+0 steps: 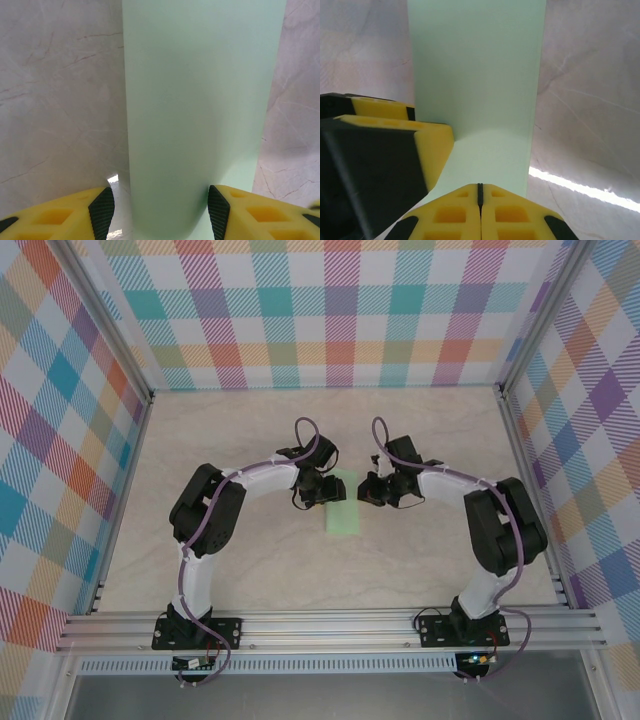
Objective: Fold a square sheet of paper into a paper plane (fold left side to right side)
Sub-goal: Hold the square sheet of paper at the center of the table.
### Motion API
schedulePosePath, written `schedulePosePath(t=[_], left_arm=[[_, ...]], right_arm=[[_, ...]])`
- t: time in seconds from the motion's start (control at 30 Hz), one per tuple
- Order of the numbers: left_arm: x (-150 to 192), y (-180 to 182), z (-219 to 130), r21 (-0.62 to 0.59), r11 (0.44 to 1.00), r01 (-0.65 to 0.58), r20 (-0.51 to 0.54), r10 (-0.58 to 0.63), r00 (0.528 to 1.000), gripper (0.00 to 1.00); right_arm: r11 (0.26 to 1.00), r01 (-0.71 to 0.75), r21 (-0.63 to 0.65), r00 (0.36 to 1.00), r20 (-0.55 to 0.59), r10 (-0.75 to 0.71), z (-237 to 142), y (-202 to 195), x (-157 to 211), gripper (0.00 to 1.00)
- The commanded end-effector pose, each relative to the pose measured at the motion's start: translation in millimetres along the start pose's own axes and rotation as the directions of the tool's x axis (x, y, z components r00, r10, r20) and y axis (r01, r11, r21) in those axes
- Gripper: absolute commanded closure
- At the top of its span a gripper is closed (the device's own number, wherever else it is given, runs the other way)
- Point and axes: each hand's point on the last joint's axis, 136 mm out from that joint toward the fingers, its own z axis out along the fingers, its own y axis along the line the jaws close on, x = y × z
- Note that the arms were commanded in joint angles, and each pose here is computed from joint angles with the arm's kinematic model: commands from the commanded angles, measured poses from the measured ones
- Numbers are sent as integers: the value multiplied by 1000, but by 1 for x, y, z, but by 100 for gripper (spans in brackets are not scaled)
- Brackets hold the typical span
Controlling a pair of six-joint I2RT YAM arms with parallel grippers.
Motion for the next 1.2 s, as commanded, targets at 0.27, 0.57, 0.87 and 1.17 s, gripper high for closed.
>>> schedulePosePath(t=[0.27,0.57,0.87,1.17], left_arm=[[27,9,29,-48,999,-21,-85,17,996,44],[21,3,14,-36,999,-31,-51,29,998,43],[-1,-15,-46,2,998,-63,77,63,995,38],[4,-46,-59,175,980,-91,71,79,994,46]], right_arm=[[1000,-18,-7,997,-74,18,27,-9,6,96],[992,-40,116,990,-129,55,35,-40,25,96],[981,-40,192,984,-163,72,38,-60,38,96],[975,-32,219,983,-171,71,38,-64,42,96]])
